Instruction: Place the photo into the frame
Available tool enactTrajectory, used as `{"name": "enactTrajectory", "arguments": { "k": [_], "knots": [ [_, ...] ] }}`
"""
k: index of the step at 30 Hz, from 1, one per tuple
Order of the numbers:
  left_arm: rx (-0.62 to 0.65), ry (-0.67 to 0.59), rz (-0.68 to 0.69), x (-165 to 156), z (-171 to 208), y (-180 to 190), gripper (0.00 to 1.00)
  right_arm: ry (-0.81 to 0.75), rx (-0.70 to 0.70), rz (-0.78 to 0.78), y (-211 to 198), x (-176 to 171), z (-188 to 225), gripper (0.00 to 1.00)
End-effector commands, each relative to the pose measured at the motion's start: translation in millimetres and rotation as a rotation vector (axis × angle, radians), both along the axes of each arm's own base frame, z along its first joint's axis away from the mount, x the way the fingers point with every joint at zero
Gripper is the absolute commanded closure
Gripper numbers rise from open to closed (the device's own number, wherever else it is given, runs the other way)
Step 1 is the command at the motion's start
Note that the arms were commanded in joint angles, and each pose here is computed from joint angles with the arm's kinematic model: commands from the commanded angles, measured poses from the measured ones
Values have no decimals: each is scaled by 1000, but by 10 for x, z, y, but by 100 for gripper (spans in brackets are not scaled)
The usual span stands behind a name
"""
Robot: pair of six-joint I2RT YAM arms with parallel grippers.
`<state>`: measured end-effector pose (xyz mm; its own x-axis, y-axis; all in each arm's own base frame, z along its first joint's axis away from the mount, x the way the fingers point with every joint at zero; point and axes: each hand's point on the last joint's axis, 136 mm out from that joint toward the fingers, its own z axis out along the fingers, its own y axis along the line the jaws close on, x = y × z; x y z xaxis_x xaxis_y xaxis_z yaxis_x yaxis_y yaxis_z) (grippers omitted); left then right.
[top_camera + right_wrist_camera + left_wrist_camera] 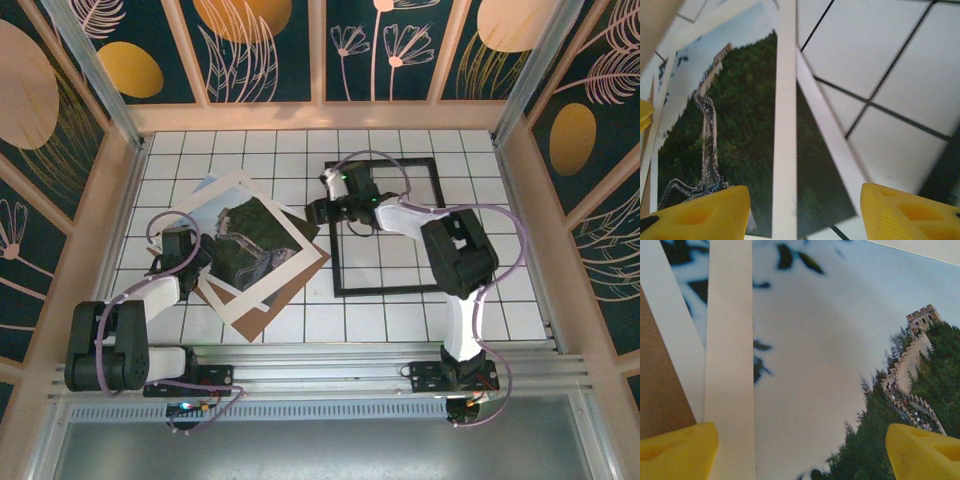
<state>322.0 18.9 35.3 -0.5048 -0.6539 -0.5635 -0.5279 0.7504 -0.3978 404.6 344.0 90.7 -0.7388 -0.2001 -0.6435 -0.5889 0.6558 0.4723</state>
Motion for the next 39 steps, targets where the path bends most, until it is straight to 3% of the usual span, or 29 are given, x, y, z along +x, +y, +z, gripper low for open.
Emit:
{"name": "enactTrajectory", "arguments": {
  "k": [1,12,20,30,39],
  "knots": [
    [-27,-14,-21,30,-54,-50,15,19,-47,-53,246,124,-121,42],
    [-22,-5,-11,-24,-152,-33,28,44,-151,-122,602,389,-490,44],
    [-39,-3,-25,1,-187,-70,36,86,-171,-84,670,319,-666,45],
    [-113,-59,-76,121,-76,-222,38,166,-105,-37,781,169,-605,48],
    [-220,-91,-102,253,-27,-378,37,254,-18,-84,673,105,-479,48]
  ]
}}
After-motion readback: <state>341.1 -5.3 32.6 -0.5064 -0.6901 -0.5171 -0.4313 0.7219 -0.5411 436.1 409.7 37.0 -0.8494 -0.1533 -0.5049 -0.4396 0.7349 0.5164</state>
